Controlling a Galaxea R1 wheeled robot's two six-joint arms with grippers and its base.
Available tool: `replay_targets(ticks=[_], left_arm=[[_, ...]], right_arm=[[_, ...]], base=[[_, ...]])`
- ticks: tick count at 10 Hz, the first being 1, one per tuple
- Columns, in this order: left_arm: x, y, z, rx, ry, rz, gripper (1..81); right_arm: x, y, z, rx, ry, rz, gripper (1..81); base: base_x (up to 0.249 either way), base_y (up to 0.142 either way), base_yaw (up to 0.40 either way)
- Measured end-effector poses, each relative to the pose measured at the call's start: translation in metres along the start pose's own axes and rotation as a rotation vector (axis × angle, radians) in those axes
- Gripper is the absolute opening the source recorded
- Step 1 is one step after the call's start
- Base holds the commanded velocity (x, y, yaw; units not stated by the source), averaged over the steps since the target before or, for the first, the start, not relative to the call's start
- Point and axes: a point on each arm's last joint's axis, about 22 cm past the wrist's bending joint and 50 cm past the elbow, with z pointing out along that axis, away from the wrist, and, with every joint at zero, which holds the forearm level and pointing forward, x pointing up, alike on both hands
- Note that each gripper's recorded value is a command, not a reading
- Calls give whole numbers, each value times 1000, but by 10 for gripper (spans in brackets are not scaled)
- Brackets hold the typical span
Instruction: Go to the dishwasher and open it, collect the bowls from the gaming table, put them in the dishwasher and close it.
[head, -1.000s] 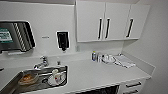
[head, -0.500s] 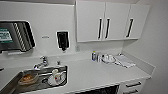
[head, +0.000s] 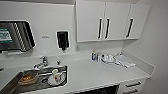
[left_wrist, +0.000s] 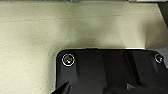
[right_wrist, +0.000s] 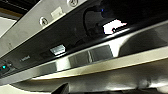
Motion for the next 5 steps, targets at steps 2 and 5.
replay_targets(ticks=[2,5], left_arm=[[-5,-6,-2,9,-5,-13,811],[-4,-7,-3,11,-4,-16,811]], right_arm=[[0,-6,1,10,-15,-3,811],[1,-8,1,14,-15,6,811]], base=[[0,0,0],[0,0,0]])
